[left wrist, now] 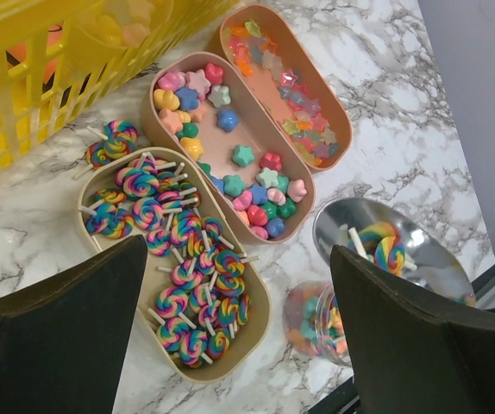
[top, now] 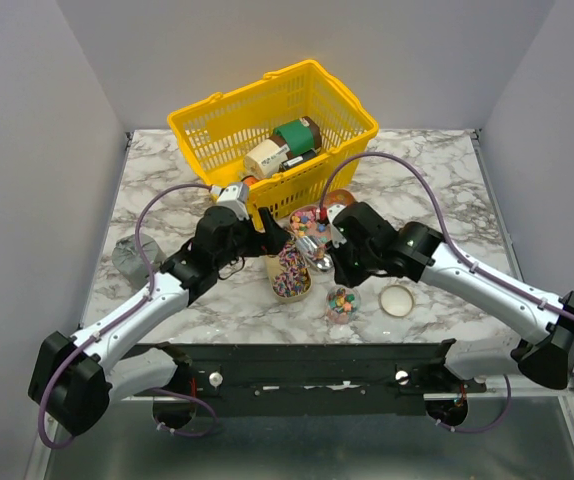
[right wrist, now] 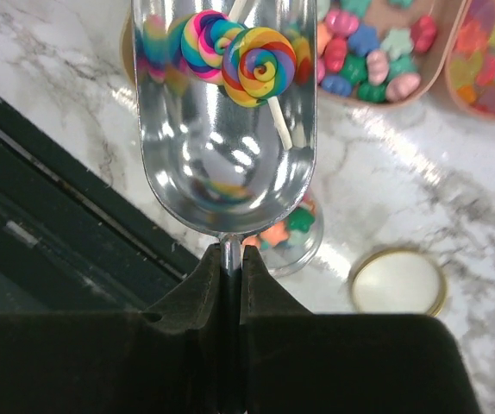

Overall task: Pack the candies
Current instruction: Place the fake candies in the packing bottle.

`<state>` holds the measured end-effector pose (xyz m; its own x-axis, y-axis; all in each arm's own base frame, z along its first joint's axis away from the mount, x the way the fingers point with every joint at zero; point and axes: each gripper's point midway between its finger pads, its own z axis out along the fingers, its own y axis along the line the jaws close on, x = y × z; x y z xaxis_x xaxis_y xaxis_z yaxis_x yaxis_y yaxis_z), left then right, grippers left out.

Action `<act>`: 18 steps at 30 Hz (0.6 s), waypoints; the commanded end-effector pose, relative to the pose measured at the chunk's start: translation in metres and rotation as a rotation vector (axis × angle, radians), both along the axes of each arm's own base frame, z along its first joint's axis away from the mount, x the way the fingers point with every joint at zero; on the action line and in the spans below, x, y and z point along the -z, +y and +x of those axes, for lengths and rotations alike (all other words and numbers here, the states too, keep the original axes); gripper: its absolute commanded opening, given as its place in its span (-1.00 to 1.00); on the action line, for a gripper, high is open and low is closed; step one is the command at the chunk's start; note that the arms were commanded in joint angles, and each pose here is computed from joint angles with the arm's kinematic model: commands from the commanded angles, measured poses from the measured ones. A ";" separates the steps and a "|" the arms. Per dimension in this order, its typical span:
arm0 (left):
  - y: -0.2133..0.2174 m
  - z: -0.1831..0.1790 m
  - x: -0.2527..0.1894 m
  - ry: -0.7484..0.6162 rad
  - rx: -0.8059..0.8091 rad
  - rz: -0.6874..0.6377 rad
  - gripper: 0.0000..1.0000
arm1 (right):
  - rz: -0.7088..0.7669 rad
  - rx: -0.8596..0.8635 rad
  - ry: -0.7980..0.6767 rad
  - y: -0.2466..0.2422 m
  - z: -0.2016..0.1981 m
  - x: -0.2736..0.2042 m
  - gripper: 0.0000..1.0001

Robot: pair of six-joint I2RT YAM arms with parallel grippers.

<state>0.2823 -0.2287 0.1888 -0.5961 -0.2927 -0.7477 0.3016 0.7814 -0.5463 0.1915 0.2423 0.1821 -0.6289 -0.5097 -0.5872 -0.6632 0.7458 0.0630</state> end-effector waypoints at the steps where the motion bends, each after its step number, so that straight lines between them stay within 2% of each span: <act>1: 0.003 0.004 -0.018 -0.038 -0.007 0.022 0.96 | -0.012 0.140 0.252 -0.019 -0.049 0.001 -0.99; 5: 0.003 0.008 -0.017 -0.051 -0.001 0.056 0.96 | 0.018 0.186 0.379 -0.035 -0.084 0.004 -0.99; 10: 0.001 0.009 -0.007 -0.036 0.021 0.090 0.96 | -0.032 0.230 0.604 -0.055 -0.132 0.016 -0.99; 18: -0.001 0.004 0.011 -0.013 0.038 0.080 0.95 | -0.045 0.214 0.751 -0.059 -0.157 0.010 -0.99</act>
<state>0.2898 -0.2298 0.1854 -0.5929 -0.2229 -0.7738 0.3268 0.8116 -0.4842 0.0576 0.1846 0.1668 -0.9316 -0.3561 -0.0727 -0.3583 0.8663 0.3481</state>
